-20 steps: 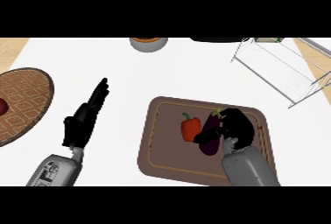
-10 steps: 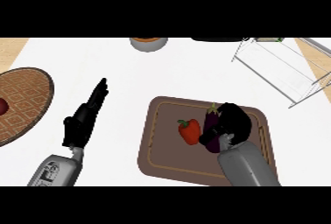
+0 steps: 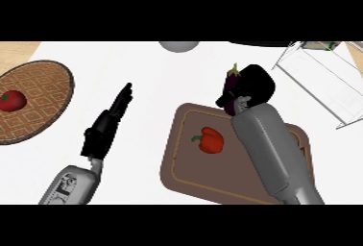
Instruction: Pick the eggplant from the tray and place it in the tiered shelf
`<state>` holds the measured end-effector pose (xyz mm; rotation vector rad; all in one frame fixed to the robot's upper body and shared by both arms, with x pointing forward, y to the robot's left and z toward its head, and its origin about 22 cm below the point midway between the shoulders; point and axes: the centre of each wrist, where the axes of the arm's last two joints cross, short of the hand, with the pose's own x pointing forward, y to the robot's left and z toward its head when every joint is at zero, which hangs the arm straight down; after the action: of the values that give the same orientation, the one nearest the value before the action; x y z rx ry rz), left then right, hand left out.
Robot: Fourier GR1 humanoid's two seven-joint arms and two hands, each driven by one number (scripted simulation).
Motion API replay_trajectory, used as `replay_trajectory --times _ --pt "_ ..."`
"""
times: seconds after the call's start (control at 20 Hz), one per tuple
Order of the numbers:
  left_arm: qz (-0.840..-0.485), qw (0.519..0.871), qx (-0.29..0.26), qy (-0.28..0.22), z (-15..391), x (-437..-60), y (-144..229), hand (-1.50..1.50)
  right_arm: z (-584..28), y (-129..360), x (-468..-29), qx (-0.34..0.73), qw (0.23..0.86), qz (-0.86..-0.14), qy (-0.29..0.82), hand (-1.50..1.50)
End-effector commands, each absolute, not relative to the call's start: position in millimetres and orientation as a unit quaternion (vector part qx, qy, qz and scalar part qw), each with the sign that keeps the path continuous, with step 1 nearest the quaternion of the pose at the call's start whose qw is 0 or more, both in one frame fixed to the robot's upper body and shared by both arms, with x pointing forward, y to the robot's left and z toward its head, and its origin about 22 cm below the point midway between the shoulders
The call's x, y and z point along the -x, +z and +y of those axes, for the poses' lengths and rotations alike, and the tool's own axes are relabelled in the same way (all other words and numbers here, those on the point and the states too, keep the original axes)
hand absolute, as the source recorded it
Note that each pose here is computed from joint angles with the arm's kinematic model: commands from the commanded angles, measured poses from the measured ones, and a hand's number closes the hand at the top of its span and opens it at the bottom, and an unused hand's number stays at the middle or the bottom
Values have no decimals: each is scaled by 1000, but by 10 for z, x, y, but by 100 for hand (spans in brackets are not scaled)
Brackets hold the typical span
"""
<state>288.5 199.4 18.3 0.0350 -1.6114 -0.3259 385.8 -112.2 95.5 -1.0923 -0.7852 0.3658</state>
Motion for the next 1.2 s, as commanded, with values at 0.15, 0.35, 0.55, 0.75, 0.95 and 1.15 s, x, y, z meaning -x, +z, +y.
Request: replay_trajectory --times 0.15,0.35,0.55,0.75,0.95,1.15 --pt "-720 678 -17 -149 1968 -2961 209 0 -933 1524 -4098 524 716 -460 -39 150" --pt "-716 684 -19 -140 1983 -2976 234 0 -802 1830 -4236 555 679 -477 -60 150" --pt "-714 685 -24 -143 2024 -2953 185 0 -677 2097 -4303 589 648 -475 -88 150" --pt "-710 689 -23 -145 1992 -2945 213 0 -680 2250 -4399 640 620 -443 -99 150" --pt "-712 687 -29 -144 2026 -2936 192 0 -632 2460 -4434 678 576 -442 -112 150" --pt "-714 686 -29 -136 2036 -2918 189 0 -775 2651 -4500 713 551 -416 -124 150"
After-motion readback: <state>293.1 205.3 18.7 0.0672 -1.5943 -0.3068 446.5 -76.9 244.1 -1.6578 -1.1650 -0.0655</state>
